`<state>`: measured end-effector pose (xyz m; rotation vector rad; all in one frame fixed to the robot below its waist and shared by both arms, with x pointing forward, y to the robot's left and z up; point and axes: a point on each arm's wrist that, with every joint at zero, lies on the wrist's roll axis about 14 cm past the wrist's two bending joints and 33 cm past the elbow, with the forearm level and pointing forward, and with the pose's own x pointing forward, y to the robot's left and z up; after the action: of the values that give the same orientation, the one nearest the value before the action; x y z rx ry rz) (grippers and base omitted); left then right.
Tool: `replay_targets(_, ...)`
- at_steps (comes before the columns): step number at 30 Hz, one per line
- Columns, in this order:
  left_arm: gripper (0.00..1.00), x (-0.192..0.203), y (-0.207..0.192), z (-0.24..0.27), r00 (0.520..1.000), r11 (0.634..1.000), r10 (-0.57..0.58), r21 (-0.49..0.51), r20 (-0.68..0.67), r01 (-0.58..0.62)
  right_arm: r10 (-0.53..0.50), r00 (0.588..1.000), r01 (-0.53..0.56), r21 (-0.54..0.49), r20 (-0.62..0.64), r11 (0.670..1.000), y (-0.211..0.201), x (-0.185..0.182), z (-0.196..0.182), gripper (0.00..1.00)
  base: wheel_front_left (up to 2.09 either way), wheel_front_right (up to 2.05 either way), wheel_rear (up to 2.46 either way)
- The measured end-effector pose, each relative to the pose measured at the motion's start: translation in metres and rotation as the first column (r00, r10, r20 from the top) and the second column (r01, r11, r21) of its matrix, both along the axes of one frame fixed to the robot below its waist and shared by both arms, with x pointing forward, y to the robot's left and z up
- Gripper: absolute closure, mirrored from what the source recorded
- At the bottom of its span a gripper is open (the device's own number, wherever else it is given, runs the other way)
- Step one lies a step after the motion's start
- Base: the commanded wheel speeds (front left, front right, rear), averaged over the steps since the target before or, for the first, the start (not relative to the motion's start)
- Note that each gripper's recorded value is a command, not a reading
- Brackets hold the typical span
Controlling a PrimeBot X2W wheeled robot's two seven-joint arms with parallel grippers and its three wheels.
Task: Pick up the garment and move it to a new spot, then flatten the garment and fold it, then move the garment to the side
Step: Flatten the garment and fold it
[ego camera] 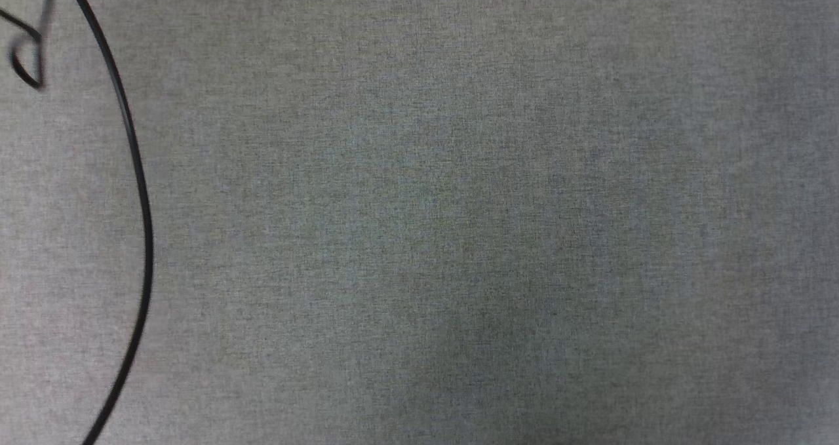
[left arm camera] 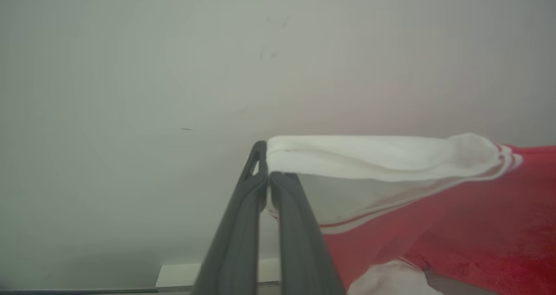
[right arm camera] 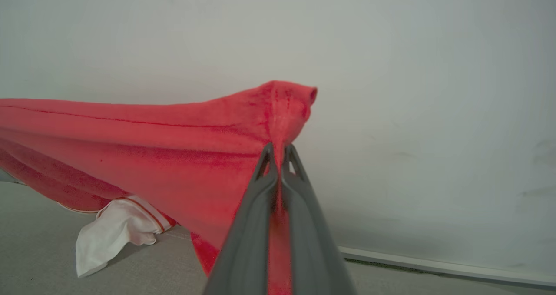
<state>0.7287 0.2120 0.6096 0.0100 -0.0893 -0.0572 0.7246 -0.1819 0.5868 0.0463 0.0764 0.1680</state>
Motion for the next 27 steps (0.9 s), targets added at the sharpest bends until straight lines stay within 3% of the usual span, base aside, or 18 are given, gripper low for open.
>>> replay_targets(6,1.0,-0.022,0.002,-0.073,0.988,0.995,-0.02,-0.101,-0.154,0.004,0.017,0.994,-0.016,0.017,-0.107,1.0,0.004,-0.021,-0.056,1.0,0.0,0.0,0.0)
replay_targets(13,1.0,-0.089,0.012,-0.153,0.95,0.984,-0.02,-0.175,-0.311,-0.036,0.047,0.973,-0.04,0.037,-0.226,0.999,0.005,-0.08,-0.118,1.0,0.0,0.0,0.0)
replay_targets(19,1.0,-0.162,0.018,-0.189,0.922,0.977,-0.012,-0.201,-0.386,-0.072,0.064,0.958,-0.048,0.063,-0.281,0.997,0.003,-0.142,-0.145,1.0,0.0,0.0,0.0)
replay_targets(27,1.0,-0.253,0.031,-0.202,0.898,0.967,0.035,-0.212,-0.438,-0.141,0.083,0.946,-0.064,0.07,-0.312,0.995,-0.004,-0.217,-0.151,1.0,0.0,0.0,0.0)
